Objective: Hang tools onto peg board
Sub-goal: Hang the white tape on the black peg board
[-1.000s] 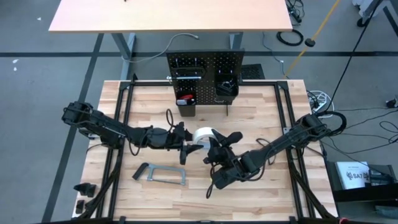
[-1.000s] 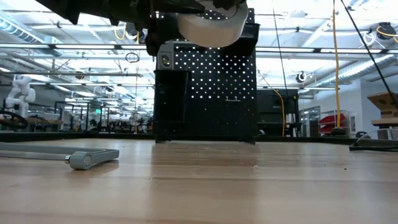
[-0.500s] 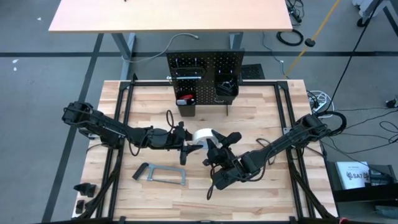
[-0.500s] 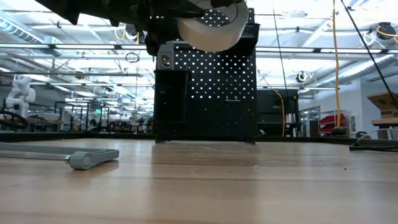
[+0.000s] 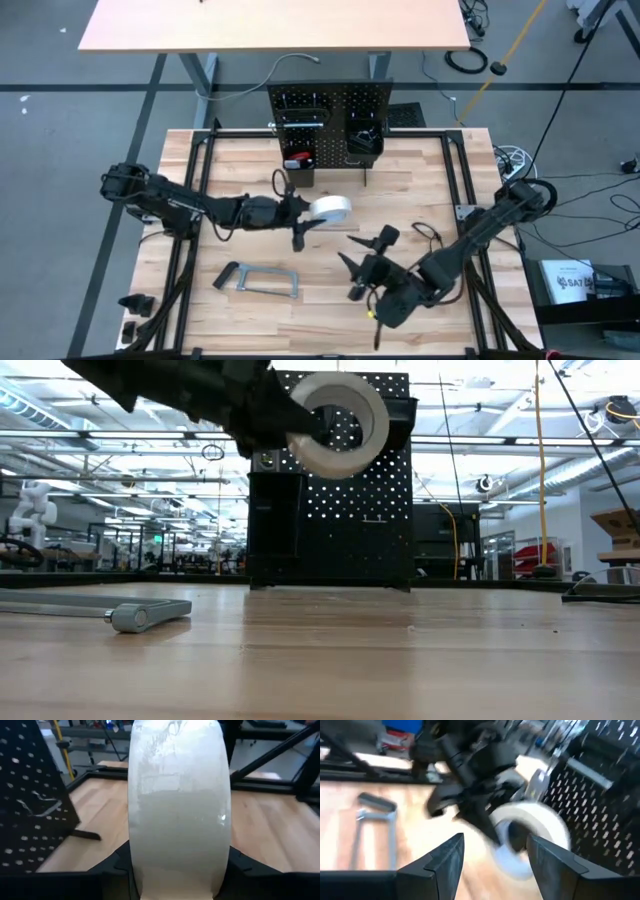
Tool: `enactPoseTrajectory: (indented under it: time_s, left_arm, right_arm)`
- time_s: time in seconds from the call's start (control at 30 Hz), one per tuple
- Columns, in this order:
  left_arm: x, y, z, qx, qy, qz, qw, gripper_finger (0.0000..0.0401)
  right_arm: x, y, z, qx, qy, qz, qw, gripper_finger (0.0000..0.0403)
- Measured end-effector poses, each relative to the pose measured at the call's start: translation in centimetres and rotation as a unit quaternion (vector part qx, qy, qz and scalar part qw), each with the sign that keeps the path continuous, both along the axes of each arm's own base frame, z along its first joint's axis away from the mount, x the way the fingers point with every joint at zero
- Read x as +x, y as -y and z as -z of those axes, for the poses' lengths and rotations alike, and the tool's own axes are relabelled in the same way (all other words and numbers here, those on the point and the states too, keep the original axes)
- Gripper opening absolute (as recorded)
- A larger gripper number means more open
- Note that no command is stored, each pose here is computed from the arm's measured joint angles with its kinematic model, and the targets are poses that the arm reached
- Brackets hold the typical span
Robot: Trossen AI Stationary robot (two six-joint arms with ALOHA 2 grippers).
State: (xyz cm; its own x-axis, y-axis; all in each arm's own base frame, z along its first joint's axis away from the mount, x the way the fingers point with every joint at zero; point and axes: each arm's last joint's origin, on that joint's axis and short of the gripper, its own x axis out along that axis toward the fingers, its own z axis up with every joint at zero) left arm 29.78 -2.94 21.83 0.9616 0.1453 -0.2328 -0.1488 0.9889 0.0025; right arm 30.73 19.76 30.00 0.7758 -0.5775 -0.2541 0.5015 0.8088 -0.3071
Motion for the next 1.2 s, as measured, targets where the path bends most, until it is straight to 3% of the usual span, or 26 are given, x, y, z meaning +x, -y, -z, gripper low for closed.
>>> enactPoseTrajectory:
  time_s: [0.2, 0.33, 0.5, 0.83, 1.2]
  left_arm:
    - [0.2, -1.4, -0.1, 0.005, -0.001, 0.04, 0.999, 0.0159]
    - [1.1, -1.9, -0.5, -0.001, 0.006, 0.055, 0.998, 0.0159]
    - [2.1, -2.1, -0.7, -0.002, -0.006, 0.049, 0.999, 0.0159]
    - [3.1, -2.0, -0.6, -0.014, -0.014, 0.044, 0.999, 0.0159]
    - [3.0, -2.1, -0.3, -0.027, -0.03, 0.043, 0.998, 0.0159]
  right_arm:
    - [-3.2, 1.0, 1.3, 0.038, -0.031, 0.05, 0.998, 0.0209]
    - [-3.9, 2.1, 2.7, 0.032, 0.008, 0.107, 0.994, 0.0206]
    - [-2.6, 3.5, 3.0, 0.024, 0.031, 0.135, 0.99, 0.0204]
    - [0.6, 5.0, 2.7, -0.093, -0.049, 0.123, 0.987, 0.0203]
    - [2.3, 6.4, 4.7, -0.133, -0.103, 0.14, 0.976, 0.0203]
